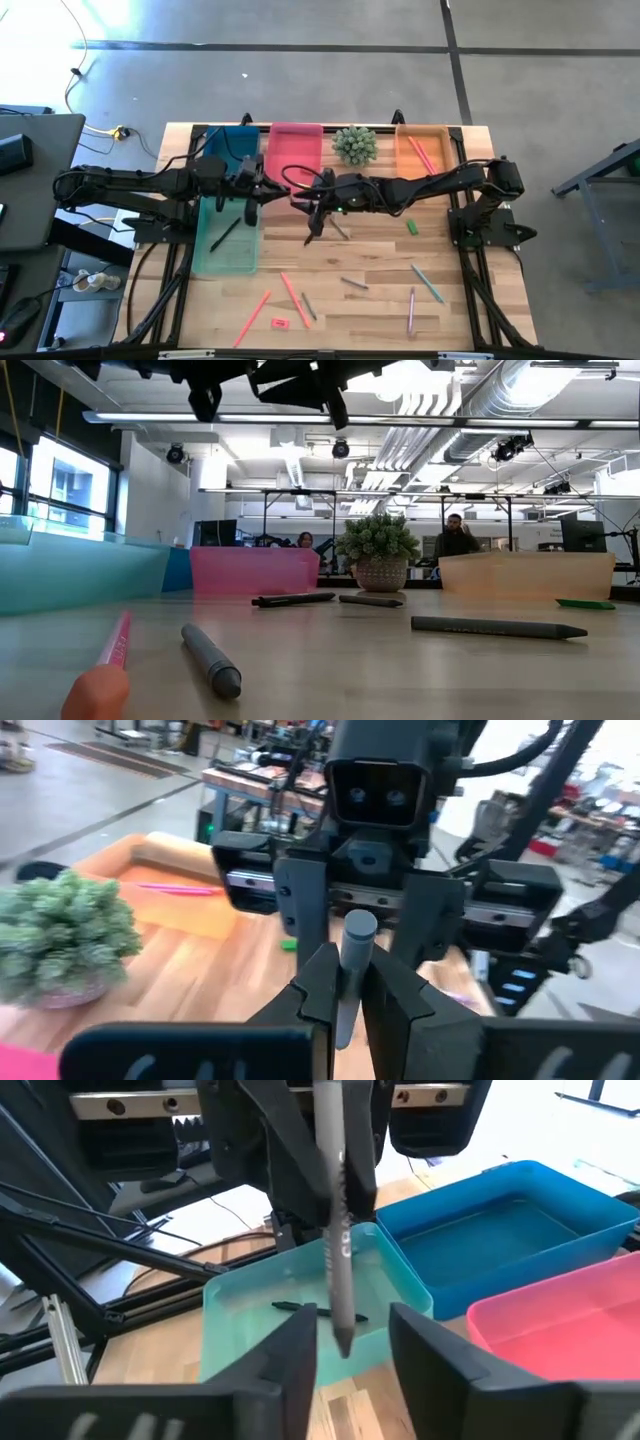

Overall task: Sort crayons/erasers/pens/pencils in bins
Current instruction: Put the gray crayon into the blue bin

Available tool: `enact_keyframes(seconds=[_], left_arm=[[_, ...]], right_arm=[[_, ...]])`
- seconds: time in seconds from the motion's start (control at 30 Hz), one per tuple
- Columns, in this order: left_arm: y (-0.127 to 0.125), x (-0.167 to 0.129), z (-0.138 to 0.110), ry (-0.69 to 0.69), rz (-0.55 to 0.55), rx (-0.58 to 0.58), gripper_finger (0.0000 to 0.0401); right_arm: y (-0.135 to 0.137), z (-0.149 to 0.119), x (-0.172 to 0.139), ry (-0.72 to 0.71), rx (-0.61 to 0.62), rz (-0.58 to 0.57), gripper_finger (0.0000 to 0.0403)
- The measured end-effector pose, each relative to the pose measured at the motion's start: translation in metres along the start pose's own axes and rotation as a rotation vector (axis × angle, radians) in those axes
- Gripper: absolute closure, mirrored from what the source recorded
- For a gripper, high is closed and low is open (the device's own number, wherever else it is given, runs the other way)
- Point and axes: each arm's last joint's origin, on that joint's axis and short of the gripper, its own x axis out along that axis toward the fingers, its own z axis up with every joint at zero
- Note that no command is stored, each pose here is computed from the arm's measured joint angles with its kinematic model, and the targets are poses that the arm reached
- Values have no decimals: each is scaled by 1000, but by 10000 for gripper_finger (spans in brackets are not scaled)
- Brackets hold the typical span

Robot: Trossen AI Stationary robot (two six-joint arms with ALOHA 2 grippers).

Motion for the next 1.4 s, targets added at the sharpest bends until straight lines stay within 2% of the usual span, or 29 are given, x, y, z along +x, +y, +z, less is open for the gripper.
enact_keyframes(seconds=[0.2, 0.5, 0.8, 1.1, 1.4], left_arm=[[12, -6, 1, 81, 165, 20, 383], [41, -28, 12, 302, 501, 55, 384], [69, -59, 12, 481, 849, -124, 380], [87, -75, 1, 588, 1018, -301, 381], [110, -60, -13, 690, 1075, -402, 381]], right_arm=[[-2, -5, 0, 55, -10, -18, 243], [-7, -9, 0, 107, -68, -40, 247], [-21, -16, 0, 210, -75, -98, 247], [-41, -21, -2, 314, -69, -153, 247], [-60, -26, -5, 417, -45, -206, 247]])
